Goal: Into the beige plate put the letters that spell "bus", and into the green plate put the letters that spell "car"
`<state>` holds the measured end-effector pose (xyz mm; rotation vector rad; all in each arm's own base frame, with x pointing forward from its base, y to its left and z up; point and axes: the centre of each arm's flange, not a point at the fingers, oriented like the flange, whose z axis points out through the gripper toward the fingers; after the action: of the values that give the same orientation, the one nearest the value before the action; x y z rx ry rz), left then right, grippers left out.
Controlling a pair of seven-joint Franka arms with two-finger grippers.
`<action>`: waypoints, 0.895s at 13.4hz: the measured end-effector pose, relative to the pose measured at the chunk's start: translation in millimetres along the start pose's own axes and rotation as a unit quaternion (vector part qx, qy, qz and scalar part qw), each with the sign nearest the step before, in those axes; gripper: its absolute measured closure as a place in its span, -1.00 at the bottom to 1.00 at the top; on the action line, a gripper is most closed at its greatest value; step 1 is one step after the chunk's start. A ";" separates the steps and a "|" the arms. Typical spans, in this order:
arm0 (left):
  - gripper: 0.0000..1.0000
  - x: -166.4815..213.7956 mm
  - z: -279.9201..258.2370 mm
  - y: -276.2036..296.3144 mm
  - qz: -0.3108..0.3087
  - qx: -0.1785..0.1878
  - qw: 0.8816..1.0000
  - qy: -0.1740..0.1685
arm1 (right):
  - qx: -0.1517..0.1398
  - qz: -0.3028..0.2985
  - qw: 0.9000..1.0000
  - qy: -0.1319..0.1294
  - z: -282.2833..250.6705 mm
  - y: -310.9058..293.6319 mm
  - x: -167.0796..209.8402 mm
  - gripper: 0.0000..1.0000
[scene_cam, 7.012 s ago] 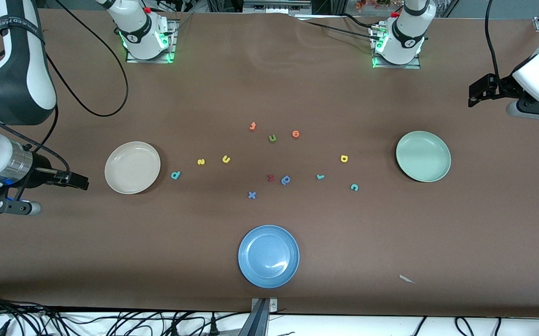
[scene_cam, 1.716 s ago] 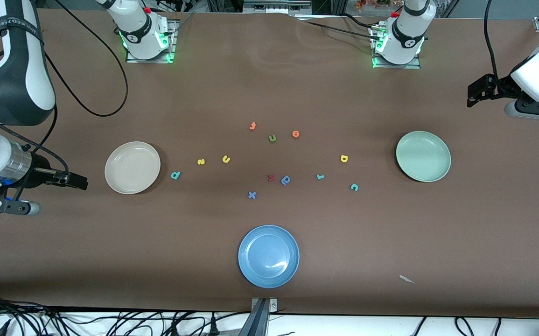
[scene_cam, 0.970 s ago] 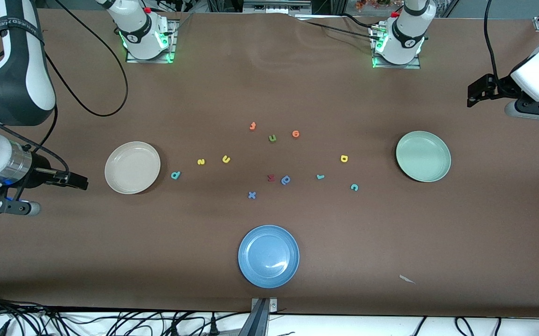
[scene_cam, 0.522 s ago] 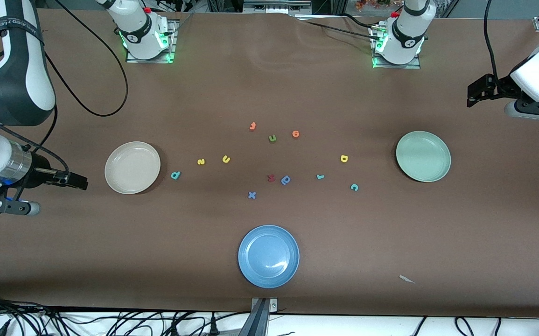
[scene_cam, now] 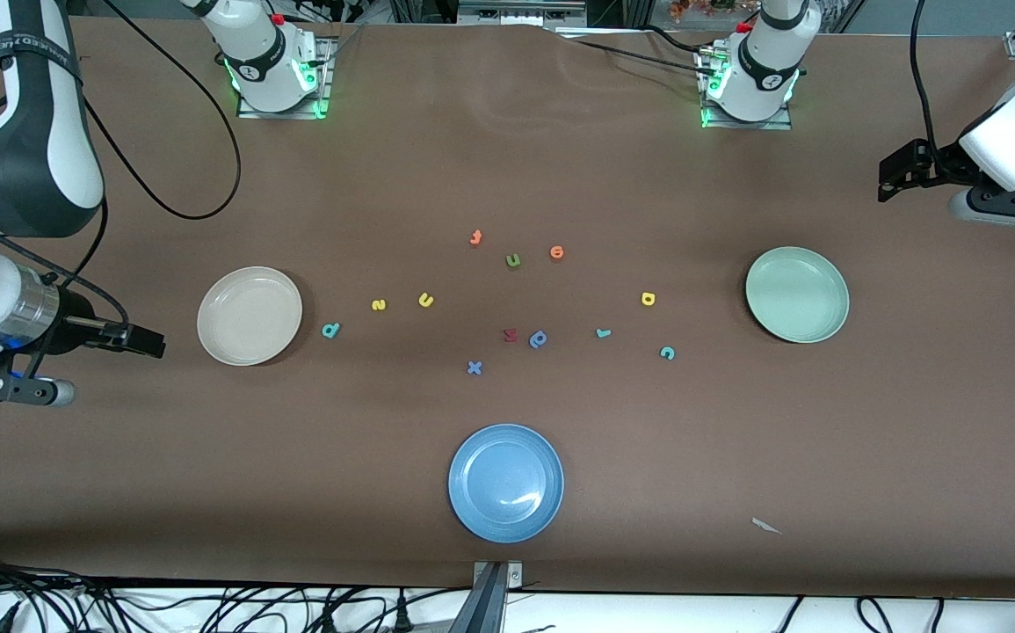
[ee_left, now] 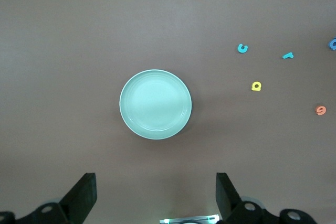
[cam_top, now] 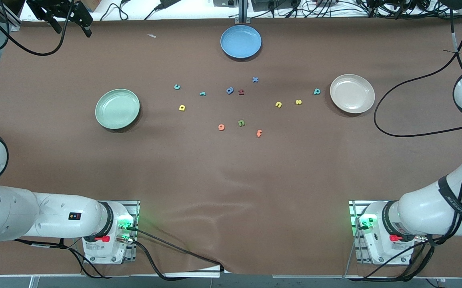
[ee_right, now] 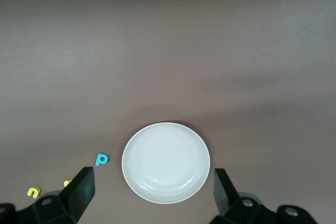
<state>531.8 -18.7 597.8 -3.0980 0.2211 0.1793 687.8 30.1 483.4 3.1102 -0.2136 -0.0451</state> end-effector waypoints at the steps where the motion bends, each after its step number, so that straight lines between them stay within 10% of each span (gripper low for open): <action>1: -1.00 0.0 0.0 0.0 0.000 0.000 1.000 0.000 | 0.000 0.000 1.000 0.000 0.1 0.1 0.0 -1.00; 12: -1.00 0.7 -0.2 6.8 0.006 0.001 1.000 0.000 | 0.000 0.000 1.000 0.000 0.1 0.4 0.0 -1.00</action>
<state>531.5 -25.5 597.8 -3.0955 0.2406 0.1790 687.8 29.8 483.3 3.1101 -0.2144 -0.0455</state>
